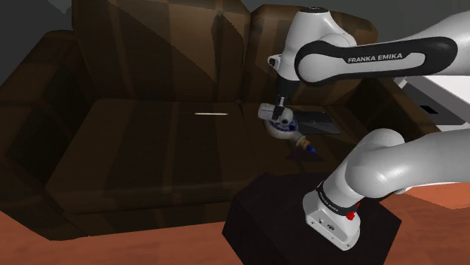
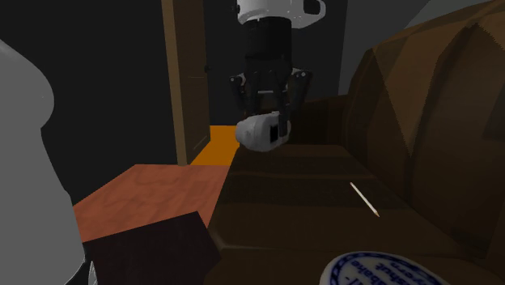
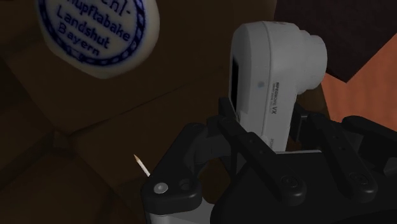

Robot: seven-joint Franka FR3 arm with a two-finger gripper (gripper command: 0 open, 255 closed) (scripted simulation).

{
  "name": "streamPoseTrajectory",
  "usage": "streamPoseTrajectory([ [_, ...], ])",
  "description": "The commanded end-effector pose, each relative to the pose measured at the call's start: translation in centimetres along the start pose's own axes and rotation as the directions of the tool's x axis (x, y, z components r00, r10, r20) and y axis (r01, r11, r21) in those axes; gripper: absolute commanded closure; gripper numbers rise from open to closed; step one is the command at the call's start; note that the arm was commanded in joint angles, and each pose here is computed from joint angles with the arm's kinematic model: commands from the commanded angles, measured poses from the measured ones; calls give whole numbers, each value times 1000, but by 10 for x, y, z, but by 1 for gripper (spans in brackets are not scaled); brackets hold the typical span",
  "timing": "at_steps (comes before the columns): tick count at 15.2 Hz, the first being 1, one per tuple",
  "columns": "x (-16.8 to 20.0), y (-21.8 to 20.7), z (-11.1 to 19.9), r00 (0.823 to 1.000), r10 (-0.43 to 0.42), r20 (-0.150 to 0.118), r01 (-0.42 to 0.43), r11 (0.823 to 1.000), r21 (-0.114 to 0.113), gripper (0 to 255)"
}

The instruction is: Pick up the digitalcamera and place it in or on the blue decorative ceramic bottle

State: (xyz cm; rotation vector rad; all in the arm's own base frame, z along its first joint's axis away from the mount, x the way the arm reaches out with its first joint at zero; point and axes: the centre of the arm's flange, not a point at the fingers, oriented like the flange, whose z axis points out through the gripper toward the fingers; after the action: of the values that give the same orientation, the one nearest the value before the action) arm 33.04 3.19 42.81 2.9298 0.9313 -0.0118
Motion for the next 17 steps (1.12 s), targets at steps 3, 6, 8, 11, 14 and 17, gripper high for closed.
streamPoseTrajectory([
  [3, -18, 36, -3, 1000, 0, 0, 0, 1000, 0, 255],
  [6, -35, 72, -2, 1000, 0, 0, 0, 1000, 0, 255],
  [8, -46, 96, -1, 1000, 0, 0, 0, 1000, 0, 255],
  [11, -63, 132, 1, 1000, 0, 0, 0, 1000, 0, 255],
  [14, -79, 168, 2, 1000, 0, 0, 0, 1000, 0, 255],
  [17, -94, 199, 4, 1000, 0, 0, 0, 1000, 0, 255],
])
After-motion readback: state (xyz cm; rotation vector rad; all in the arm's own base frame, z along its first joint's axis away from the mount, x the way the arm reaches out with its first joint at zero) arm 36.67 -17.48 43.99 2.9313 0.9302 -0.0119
